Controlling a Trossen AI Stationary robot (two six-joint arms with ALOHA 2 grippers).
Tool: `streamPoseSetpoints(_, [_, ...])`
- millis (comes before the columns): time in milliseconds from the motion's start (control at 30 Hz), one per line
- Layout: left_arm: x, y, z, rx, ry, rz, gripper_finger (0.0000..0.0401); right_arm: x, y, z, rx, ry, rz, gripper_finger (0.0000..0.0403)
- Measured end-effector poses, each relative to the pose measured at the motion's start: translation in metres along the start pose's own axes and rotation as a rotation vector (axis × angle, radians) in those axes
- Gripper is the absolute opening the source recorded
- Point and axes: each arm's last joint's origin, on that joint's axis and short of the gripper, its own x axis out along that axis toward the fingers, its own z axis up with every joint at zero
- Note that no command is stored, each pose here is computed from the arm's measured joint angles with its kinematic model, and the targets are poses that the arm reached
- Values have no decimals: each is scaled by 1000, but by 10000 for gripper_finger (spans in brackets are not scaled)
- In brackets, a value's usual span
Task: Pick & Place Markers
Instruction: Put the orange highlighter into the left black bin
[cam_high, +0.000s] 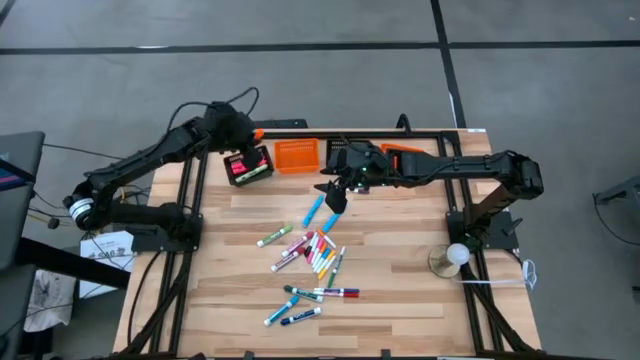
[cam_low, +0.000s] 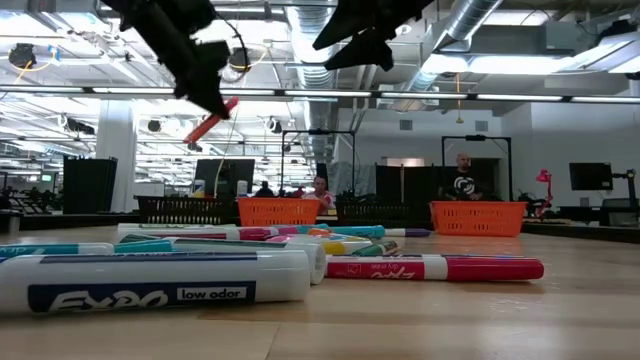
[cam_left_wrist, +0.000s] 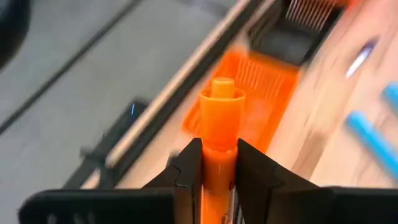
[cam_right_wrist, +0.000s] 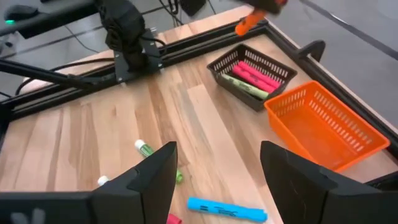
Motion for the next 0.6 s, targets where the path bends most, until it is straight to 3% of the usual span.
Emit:
streamPoseSetpoints(333, [52,-3,-23,65,324,-23,64,0,0,0,0,-4,0,219])
streamPoseSetpoints(600, [88,5,-40,96,472,-46,64,0,0,0,0,-5,1,217])
